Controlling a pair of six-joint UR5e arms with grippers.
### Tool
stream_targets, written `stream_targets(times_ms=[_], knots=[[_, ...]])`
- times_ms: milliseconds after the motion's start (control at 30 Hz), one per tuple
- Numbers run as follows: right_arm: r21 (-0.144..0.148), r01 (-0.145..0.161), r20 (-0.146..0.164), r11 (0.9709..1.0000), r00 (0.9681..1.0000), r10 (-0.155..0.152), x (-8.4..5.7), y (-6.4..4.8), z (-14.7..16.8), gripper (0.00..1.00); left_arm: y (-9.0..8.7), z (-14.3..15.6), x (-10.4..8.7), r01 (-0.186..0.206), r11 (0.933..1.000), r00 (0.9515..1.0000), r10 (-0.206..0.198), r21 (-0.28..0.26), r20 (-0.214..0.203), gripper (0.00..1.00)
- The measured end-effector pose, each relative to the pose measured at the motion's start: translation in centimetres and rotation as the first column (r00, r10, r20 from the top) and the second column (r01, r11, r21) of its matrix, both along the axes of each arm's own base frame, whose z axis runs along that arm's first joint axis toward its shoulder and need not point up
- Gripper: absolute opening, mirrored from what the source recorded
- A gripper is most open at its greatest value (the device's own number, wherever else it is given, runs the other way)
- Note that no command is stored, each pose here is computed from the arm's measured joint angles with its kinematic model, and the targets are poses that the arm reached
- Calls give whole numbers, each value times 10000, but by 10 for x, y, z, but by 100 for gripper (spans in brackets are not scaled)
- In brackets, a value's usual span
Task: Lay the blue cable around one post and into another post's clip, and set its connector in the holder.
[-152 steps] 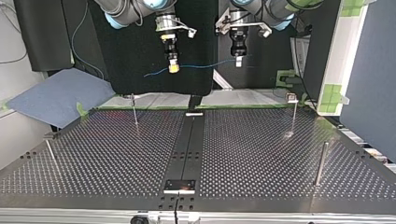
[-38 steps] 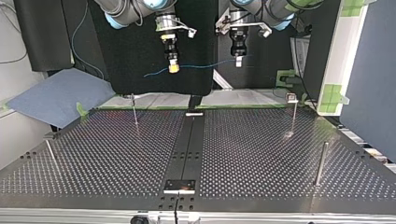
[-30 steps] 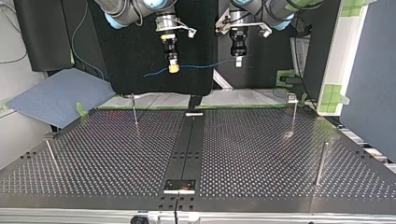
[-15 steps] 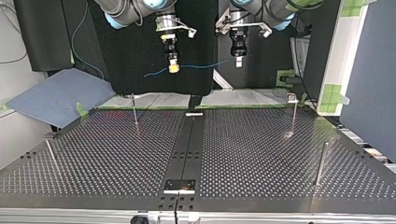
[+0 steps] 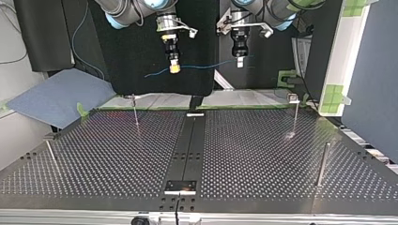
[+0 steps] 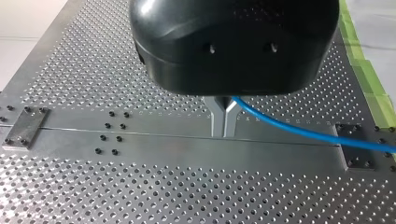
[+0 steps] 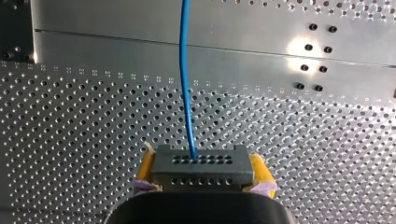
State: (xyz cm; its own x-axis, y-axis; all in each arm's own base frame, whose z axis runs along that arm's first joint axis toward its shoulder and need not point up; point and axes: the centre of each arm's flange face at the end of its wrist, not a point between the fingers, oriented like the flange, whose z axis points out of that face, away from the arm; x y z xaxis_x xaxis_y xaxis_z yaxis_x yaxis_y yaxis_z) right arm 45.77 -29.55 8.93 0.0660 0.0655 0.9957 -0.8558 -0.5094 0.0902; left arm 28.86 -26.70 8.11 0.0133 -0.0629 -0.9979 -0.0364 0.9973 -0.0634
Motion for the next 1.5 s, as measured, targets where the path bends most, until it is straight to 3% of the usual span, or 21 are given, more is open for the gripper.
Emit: stream_targets(times_ms=[100,167,333,433,967,1100,1233,1500], knots=[[26,-1,0,10000,10000,1,1,1,-1,0,-3,-4,-3,28,9998,9999,-25,194,-117,0],[205,-1,-46,9998,10000,2,2,5,-6,0,-6,-9,-7,116,9992,9997,-107,393,-226,0],[847,-21,-324,9964,9995,48,5,27,-31,0,-11,-14,-14,297,9970,9990,-272,716,-354,0],[1006,-96,-438,9949,9989,141,8,36,-38,0,-11,-14,-15,318,9967,9989,-291,751,-365,0],[1058,-111,-477,9943,9987,163,9,40,-41,0,-12,-12,-13,311,9971,9990,-288,697,-335,0],[965,98,-209,9953,9998,-78,14,32,-25,0,-16,1,-4,309,9990,9994,-305,311,-156,0],[925,220,316,9955,9992,-250,23,23,0,0,-17,12,0,421,9991,9991,-421,-32,-91,0],[716,-131,811,9973,9967,73,36,11,47,0,-7,33,6,-15,10000,10000,15,-52,-57,0]])
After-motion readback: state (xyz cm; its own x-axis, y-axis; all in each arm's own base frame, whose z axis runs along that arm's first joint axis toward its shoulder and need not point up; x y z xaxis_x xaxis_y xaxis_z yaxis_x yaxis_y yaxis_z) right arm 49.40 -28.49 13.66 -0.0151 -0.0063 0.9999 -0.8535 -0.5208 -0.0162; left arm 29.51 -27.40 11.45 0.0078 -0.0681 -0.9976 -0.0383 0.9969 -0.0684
